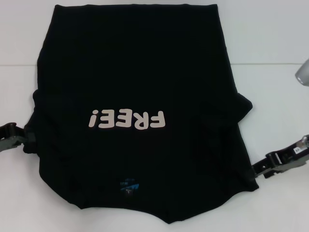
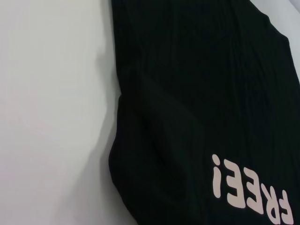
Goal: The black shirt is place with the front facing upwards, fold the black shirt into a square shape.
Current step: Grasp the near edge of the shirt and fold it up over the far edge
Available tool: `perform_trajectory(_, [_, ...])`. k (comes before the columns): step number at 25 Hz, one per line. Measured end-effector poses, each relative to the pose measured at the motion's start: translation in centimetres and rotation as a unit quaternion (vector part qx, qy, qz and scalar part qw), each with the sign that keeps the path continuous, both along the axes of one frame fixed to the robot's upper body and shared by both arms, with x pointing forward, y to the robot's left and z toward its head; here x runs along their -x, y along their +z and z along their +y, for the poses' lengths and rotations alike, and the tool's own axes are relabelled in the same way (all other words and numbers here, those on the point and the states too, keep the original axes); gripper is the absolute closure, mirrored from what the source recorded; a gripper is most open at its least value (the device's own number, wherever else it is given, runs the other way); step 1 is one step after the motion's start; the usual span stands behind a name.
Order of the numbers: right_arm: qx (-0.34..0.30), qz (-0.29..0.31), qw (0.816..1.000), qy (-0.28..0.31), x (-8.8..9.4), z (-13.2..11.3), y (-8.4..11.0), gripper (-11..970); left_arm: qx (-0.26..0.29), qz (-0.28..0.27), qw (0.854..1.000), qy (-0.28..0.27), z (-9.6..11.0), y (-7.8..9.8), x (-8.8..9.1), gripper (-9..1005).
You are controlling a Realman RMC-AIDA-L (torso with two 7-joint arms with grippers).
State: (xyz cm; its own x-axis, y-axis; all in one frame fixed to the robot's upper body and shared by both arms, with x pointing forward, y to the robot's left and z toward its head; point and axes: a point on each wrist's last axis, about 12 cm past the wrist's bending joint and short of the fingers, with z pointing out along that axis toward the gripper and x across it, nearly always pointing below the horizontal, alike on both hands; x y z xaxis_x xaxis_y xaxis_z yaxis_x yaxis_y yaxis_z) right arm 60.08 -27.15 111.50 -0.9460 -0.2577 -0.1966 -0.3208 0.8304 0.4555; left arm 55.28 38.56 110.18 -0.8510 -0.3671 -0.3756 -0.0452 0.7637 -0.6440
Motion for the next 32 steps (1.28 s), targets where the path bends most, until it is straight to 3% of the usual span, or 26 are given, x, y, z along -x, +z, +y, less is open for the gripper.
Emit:
perform_trajectory(19, [-0.001,-0.007,1.000,0.003,0.1,2.2,-1.5,346,0.000,-0.005,1.000,-0.002,-0.2,0.4,-0.5,968])
perform_trajectory(32, [-0.024,-0.029,0.999,0.012,-0.6,4.8,-1.3,376,0.003,-0.011,1.000,-0.001,-0.1,0.6,-0.6,968])
